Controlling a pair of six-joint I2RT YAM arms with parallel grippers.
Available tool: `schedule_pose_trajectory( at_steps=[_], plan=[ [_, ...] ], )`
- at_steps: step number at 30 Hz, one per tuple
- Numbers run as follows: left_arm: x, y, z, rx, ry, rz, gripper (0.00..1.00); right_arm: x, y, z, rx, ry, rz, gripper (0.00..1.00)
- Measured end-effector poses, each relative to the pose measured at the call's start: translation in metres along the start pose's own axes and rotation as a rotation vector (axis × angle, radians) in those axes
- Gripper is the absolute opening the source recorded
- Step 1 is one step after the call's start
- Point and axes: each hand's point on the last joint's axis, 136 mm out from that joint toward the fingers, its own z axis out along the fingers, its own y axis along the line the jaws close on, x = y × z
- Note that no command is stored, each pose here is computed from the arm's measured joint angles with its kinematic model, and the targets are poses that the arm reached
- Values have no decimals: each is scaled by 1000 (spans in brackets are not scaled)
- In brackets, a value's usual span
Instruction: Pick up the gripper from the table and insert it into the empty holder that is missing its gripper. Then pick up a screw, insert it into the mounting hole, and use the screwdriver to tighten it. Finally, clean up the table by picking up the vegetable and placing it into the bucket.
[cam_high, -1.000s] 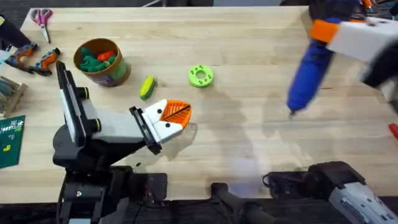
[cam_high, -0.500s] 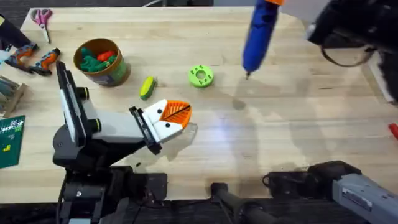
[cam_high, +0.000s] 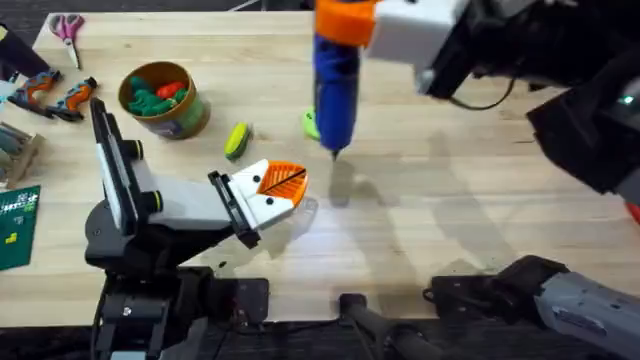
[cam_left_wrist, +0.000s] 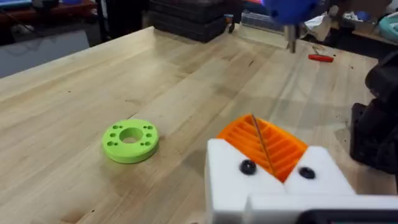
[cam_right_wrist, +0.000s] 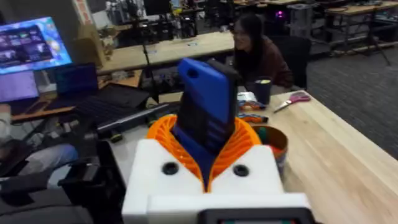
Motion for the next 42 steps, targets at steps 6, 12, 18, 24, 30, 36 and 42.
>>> schedule_pose_trajectory(
  at_steps=[6,12,18,24,30,36,42],
  plan=[
    [0,0,0,0,0,0,10,4,29,26,-39,-18,-66,26],
    [0,0,0,0,0,0,10,4,41,36,-46,-33,-152,26],
    [0,0,0,0,0,0,10,-1,39,46,-47,-87,-211,26],
    [0,0,0,0,0,0,10,6,33,62,-55,-130,-168,26],
    [0,0,0,0,0,0,10,14,34,72,-77,-136,-108,26],
    [0,0,0,0,0,0,10,14,42,75,-98,-139,-83,26],
    [0,0,0,0,0,0,10,19,42,75,-106,-120,-62,26]
  ],
)
